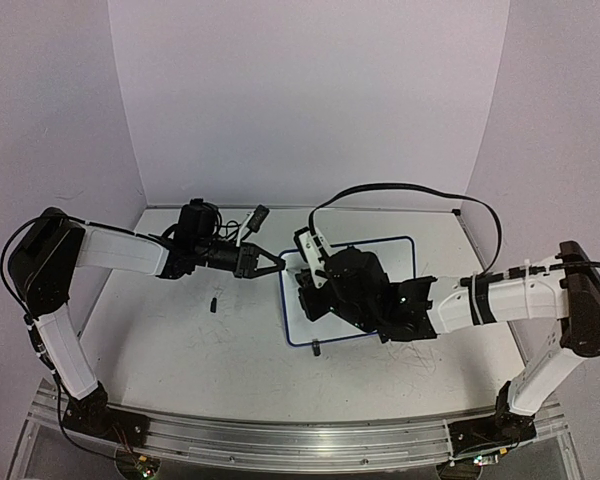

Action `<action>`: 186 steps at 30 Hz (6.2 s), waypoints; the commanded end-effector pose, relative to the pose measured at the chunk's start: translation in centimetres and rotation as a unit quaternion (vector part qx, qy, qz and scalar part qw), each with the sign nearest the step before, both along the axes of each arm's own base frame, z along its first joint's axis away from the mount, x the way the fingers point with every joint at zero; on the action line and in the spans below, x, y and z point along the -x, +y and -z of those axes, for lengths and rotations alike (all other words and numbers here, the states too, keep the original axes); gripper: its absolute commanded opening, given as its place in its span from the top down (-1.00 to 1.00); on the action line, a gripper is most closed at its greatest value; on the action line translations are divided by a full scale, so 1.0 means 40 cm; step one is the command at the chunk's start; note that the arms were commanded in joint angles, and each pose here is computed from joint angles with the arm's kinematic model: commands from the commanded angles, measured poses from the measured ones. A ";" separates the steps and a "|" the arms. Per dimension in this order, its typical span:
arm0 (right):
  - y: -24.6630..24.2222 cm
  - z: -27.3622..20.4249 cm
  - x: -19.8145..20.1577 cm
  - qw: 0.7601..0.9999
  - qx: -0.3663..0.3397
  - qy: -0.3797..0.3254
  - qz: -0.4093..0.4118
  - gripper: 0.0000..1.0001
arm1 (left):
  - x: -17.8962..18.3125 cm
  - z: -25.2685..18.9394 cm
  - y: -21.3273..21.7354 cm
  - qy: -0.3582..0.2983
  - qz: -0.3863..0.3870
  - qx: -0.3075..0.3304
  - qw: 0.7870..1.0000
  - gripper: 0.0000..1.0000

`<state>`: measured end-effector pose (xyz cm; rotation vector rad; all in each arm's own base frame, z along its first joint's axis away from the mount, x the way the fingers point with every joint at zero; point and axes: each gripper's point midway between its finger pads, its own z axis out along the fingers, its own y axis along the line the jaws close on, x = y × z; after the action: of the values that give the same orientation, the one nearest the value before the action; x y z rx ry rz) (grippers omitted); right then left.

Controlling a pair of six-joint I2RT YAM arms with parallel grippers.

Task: Write a sentence on the whiteboard

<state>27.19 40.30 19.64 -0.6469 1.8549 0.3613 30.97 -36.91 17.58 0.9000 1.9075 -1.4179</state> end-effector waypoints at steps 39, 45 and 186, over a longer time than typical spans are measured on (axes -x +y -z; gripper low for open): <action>-0.011 0.031 0.003 0.999 -0.006 0.014 0.039 1.00 | 0.019 -0.030 0.005 -0.010 0.003 0.002 1.000 1.00; -0.018 0.046 0.011 0.999 -0.006 0.023 0.043 1.00 | 0.018 -0.030 0.006 -0.010 0.002 0.002 1.000 1.00; -0.005 -0.041 -0.018 0.998 -0.033 -0.023 0.051 1.00 | 0.018 -0.040 0.004 -0.012 0.003 0.005 1.000 1.00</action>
<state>27.29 40.01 19.74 -0.5486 1.8484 0.3559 30.83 -36.95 17.73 0.8977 1.9110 -1.4156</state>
